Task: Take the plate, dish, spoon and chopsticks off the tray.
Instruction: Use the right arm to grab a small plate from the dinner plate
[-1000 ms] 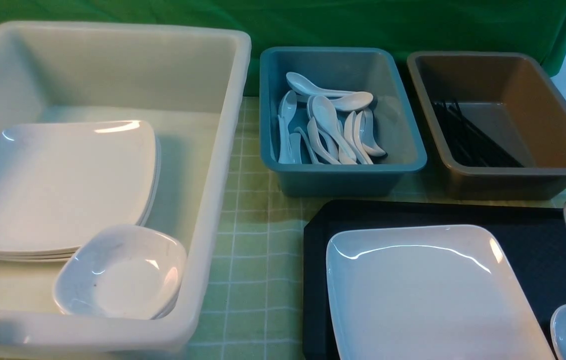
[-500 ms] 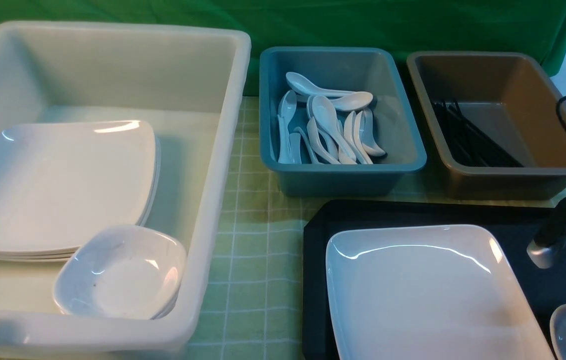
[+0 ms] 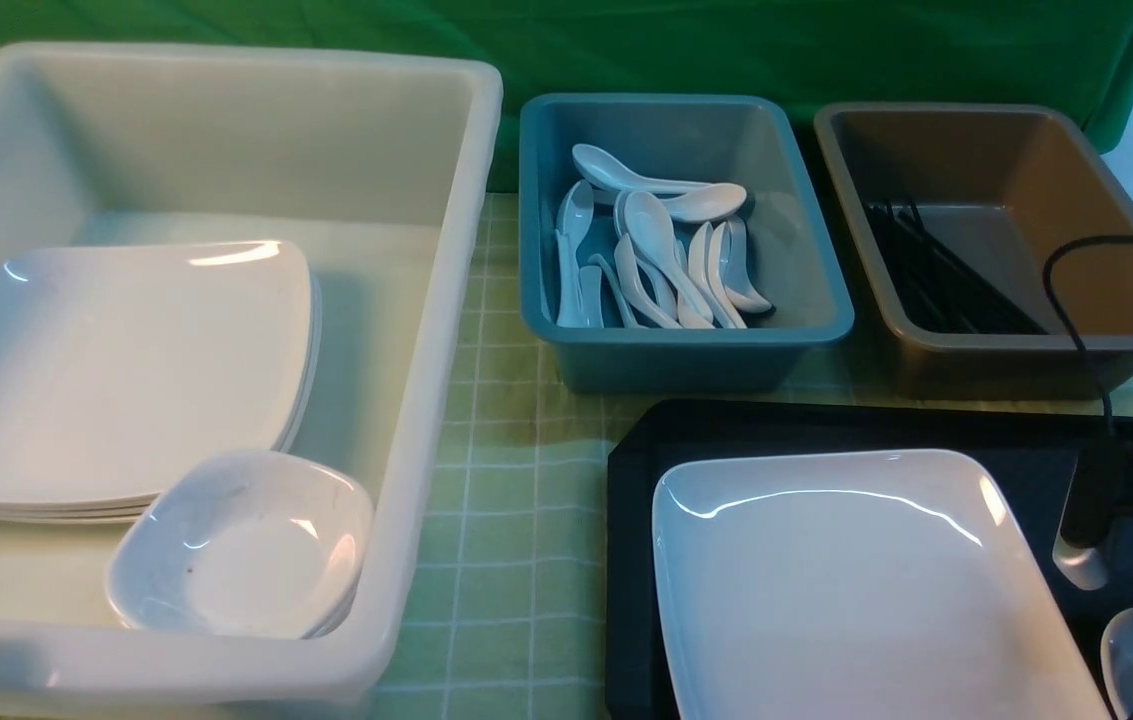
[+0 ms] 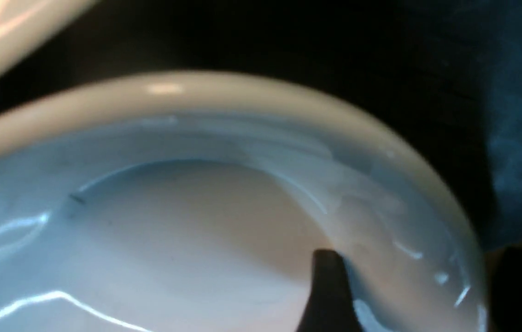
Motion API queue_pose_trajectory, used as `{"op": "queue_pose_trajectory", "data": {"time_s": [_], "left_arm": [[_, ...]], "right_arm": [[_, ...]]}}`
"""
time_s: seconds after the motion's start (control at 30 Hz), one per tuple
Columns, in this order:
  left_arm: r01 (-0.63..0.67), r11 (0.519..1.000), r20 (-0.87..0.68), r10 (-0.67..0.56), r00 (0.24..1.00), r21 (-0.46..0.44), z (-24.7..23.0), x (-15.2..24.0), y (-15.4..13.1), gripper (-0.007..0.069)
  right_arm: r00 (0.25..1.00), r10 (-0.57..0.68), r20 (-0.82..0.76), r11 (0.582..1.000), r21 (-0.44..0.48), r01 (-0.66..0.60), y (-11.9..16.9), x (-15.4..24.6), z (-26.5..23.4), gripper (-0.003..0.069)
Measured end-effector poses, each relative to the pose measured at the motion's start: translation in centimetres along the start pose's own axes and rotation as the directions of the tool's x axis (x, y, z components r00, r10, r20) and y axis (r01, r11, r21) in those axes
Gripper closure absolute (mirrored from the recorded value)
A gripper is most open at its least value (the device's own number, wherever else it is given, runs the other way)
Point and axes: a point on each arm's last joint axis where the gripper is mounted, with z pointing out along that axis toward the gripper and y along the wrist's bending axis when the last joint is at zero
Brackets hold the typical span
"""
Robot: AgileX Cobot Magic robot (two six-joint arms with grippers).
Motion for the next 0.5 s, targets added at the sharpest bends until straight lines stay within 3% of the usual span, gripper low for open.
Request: {"op": "queue_pose_trajectory", "data": {"time_s": [0.17,0.23,0.3,0.5], "left_arm": [[-0.001,1.000,0.000,0.001,1.000,0.000,0.00,0.00,0.00,0.0401],[-0.001,1.000,0.000,0.001,1.000,0.000,0.00,0.00,0.00,0.0401],[0.000,1.000,0.000,0.000,1.000,0.000,0.00,0.00,0.00,0.0401],[0.000,1.000,0.000,0.000,1.000,0.000,0.00,0.00,0.00,0.0401]], "right_arm": [[1.000,-0.007,-0.010,1.000,-0.006,0.007,0.01,0.02,0.07,0.0256],[1.000,-0.010,-0.023,1.000,-0.017,0.010,0.09,0.11,0.13,0.0377],[0.999,-0.013,-0.040,1.000,-0.024,0.012,0.04,0.26,-0.06,0.0407],[0.998,-0.018,-0.056,0.999,-0.030,0.016,0.21,0.73,-0.63,0.0432]]}}
